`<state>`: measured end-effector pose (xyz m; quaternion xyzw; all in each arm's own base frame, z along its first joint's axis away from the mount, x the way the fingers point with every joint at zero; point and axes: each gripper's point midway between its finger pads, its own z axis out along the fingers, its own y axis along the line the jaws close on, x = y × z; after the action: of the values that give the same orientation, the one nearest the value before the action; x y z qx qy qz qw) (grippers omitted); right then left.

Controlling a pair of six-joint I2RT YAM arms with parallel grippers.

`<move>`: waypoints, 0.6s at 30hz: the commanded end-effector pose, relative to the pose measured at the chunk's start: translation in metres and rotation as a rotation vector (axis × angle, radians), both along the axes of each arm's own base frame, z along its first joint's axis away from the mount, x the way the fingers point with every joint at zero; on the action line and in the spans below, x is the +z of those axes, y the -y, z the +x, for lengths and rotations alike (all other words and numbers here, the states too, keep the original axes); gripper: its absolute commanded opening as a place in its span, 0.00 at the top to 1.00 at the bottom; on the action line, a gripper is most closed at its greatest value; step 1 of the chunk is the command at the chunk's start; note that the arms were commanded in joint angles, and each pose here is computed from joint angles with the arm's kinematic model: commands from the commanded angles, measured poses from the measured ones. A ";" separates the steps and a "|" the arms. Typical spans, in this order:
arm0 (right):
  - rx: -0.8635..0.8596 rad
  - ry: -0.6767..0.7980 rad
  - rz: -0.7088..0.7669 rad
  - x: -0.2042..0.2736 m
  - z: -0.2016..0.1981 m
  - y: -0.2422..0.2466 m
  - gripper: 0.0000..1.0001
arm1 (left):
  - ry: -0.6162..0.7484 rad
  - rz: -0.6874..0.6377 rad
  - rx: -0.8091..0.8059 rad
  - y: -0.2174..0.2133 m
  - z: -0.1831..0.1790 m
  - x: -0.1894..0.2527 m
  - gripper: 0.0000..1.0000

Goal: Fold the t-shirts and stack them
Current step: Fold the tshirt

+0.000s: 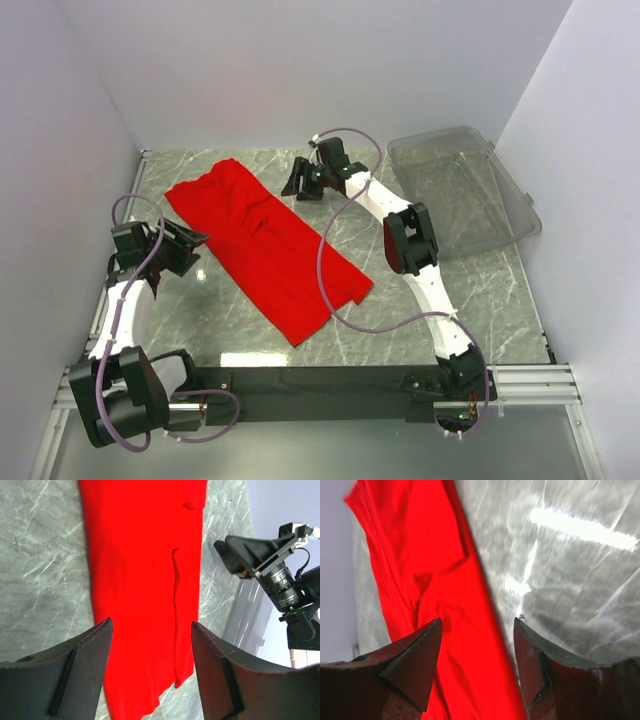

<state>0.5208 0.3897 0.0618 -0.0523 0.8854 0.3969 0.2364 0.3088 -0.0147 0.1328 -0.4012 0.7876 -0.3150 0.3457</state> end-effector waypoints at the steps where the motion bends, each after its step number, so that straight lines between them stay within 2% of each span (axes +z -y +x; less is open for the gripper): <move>1: -0.107 0.051 0.059 0.016 0.025 -0.019 0.34 | 0.061 0.016 0.013 -0.002 0.005 0.026 0.31; 8: -0.183 0.044 0.080 0.003 0.036 -0.028 0.32 | 0.085 -0.020 0.040 0.001 0.001 0.032 0.31; 18: -0.185 -0.056 0.053 -0.021 0.018 -0.034 0.33 | 0.081 -0.025 0.049 0.002 -0.003 0.035 0.31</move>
<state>0.5398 0.4186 0.0484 0.0334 0.8796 0.3998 0.2558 0.3039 -0.0173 0.1553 -0.4154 0.7663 -0.3302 0.3623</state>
